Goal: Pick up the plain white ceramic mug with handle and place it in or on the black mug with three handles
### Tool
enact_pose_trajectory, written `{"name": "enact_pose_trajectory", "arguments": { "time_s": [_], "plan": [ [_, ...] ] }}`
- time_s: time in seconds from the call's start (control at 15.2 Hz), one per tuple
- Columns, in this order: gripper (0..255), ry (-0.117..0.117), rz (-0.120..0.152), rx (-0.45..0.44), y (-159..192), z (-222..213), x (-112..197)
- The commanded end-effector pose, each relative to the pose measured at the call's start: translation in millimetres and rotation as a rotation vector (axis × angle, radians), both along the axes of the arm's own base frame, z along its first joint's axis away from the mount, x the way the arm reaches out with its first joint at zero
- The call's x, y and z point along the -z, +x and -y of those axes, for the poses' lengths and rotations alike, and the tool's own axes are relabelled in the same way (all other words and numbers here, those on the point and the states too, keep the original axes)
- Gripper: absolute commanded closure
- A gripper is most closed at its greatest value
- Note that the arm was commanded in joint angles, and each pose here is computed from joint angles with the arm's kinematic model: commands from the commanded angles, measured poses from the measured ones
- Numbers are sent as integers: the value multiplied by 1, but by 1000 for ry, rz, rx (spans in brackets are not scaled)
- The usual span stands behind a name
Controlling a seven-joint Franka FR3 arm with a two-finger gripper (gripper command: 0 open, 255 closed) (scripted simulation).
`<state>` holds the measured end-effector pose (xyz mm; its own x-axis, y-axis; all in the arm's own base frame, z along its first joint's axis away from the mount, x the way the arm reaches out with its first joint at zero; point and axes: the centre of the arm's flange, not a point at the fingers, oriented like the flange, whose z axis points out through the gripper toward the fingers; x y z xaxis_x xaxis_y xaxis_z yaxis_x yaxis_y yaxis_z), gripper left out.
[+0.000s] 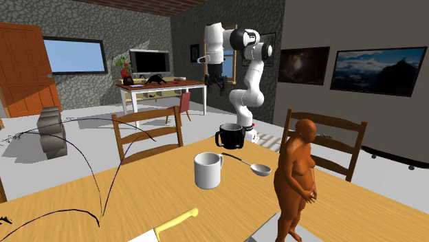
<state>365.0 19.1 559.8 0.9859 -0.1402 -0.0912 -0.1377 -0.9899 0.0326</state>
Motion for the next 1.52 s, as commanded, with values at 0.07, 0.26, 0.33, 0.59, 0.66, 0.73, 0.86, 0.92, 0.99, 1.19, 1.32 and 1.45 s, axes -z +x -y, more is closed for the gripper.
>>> {"name": "enact_pose_trajectory", "arguments": {
  "time_s": [0.07, 0.26, 0.33, 0.59, 0.66, 0.73, 0.86, 0.92, 0.99, 1.19, 1.32, 1.45],
  "plan": [
    [0, 4, 3, 4, 32, -18, 19],
    [0, 7, 4, 7, 63, -33, 38],
    [0, 9, 4, 8, 73, -39, 44],
    [0, 13, 6, 12, 114, -59, 68],
    [0, 14, 6, 13, 124, -65, 75],
    [0, 15, 7, 15, 135, -70, 81],
    [0, 18, 7, 17, 155, -80, 93],
    [0, 19, 8, 18, 166, -85, 99],
    [0, 20, 8, 19, 176, -90, 105],
    [0, 23, 9, 22, 207, -106, 123],
    [0, 26, 10, 24, 228, -116, 135],
    [0, 28, 11, 27, 249, -127, 147]
  ]
}}
